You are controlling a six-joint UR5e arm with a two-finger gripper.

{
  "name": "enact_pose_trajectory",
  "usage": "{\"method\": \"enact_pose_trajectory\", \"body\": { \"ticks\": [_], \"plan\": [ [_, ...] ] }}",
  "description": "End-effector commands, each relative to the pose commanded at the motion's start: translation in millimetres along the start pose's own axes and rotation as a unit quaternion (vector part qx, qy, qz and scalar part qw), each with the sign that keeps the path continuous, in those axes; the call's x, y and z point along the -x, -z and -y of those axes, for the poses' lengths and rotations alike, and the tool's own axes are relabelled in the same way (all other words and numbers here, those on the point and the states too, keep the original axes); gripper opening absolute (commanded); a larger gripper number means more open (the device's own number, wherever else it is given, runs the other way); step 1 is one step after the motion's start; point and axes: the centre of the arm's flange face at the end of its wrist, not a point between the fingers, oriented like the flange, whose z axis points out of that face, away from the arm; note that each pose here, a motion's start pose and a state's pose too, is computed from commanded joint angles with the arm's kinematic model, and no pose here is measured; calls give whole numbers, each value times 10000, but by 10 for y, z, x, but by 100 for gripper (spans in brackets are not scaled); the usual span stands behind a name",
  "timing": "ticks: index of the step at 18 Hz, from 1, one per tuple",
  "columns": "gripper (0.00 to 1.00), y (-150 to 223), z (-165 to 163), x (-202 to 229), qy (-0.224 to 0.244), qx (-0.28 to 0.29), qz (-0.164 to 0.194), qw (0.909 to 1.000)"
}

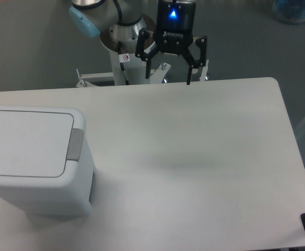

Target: Open the trash can

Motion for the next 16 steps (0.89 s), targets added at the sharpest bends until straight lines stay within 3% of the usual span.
{"method": "enact_pose_trajectory", "body": {
  "ticks": [7,16],
  "plan": [
    [100,23,26,43,-43,-192,-90,9998],
    [100,204,-147,483,-718,-190,267,9969]
  ]
}}
